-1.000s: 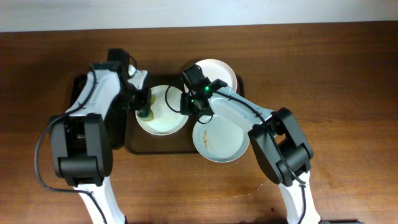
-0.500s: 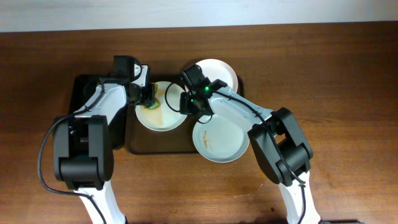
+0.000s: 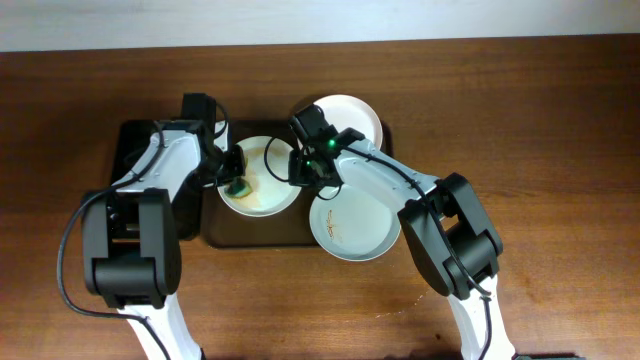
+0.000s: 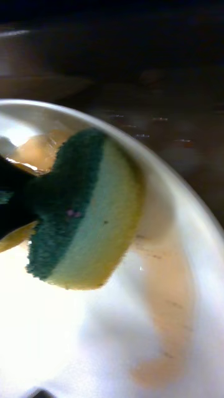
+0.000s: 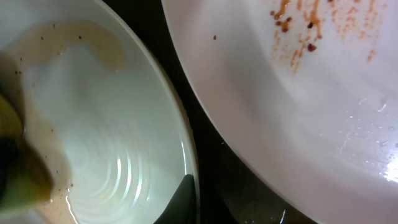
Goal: Clean dirty plates on tray and stack at the side
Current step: 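Scrub the held plate with the sponge in the left gripper, then lift the cleaned plate with the right gripper and carry it right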
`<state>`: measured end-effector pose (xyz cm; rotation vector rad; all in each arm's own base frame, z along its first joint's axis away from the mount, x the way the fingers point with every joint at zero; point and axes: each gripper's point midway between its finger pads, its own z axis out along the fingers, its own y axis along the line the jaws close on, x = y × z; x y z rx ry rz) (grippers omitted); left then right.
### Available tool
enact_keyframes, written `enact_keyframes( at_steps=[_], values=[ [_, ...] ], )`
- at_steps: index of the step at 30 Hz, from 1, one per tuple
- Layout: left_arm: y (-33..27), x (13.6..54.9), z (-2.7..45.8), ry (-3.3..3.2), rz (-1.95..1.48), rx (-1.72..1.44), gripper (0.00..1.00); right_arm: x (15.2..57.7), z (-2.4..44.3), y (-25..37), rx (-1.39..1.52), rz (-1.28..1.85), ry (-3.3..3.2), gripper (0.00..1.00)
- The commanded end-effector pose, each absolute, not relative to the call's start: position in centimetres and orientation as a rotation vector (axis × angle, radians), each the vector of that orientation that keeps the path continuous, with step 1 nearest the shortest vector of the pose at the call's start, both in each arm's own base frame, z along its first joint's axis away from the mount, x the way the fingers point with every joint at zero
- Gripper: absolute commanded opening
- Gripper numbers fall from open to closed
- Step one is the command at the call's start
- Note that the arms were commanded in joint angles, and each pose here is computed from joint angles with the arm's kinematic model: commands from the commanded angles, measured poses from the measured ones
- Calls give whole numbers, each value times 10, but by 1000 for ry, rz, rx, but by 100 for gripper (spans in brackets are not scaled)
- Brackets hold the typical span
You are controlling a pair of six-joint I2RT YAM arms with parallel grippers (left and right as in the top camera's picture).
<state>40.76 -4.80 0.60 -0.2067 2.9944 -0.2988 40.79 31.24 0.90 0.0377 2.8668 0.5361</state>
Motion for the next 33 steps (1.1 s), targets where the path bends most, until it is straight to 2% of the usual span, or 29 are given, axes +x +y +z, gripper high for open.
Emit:
enact_keyframes(
  at_steps=[1,3,6,8,11,14,17,20,26,29,33],
  values=[
    [-90,370,-7,3037,-766,144,1,408,-1,307,52,494,2882,4],
    [-117,389,12,2858,-1007,199,1,408,-1,308,51,498,2884,4],
    [-119,424,19,2741,-999,98,1,406,-2,309,46,500,2890,4],
    [-100,444,31,2709,-1007,-101,1,402,-2,312,32,499,2894,4],
    [-58,472,99,2586,-1113,-198,1,402,-2,312,32,499,2894,4],
    [-21,480,164,2529,-1050,-160,1,403,-2,312,32,498,2893,4],
    [20,468,154,2669,-784,-281,1,405,1,313,-26,491,2876,4],
    [45,456,137,2774,-550,-345,1,417,50,319,-218,470,2792,4],
    [57,455,132,2793,-448,-361,1,424,148,277,-273,-245,2499,4],
    [57,455,132,2793,-447,-361,1,412,211,269,-248,-690,2118,4],
    [57,456,132,2790,-447,-360,1,371,284,290,-199,-958,1696,4]
  ],
)
